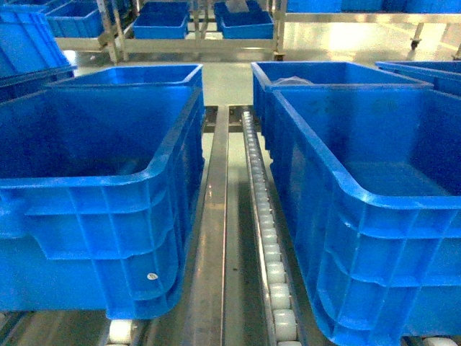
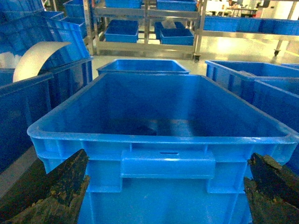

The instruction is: Sort blue parts and orange caps into right shelf containers

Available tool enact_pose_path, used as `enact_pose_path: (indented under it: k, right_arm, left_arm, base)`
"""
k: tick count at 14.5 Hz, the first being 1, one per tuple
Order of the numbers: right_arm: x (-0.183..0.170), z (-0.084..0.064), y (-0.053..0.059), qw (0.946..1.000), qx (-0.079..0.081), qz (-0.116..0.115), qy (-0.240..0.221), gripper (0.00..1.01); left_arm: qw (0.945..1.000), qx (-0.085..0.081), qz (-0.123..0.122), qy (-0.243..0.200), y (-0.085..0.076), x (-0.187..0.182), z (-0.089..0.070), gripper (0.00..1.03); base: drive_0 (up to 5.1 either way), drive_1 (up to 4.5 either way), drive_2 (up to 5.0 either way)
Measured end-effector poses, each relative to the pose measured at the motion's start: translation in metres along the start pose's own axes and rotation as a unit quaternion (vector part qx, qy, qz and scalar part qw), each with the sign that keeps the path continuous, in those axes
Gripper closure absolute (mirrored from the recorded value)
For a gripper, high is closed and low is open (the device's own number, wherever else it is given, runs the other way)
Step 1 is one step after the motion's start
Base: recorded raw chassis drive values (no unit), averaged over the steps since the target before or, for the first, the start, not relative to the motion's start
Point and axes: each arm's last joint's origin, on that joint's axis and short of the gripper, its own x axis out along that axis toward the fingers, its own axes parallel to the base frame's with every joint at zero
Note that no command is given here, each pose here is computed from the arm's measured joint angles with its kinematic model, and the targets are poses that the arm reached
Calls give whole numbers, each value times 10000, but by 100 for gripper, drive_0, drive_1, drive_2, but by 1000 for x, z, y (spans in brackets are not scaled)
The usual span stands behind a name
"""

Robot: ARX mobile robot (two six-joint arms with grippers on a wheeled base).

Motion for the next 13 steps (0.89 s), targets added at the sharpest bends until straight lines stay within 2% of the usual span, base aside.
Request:
enact_pose_path:
  k: [1, 13]
  right_arm:
    - [0, 0, 0, 10000, 0, 0, 0, 4]
    - [0, 0, 0, 10000, 0, 0, 0, 3]
  left_arm:
    - [10000, -2, -2, 2, 0, 0, 0, 5]
    - [10000, -2, 0, 0, 0, 0, 0, 5]
  base:
    - [0, 0, 0]
    - [0, 0, 0]
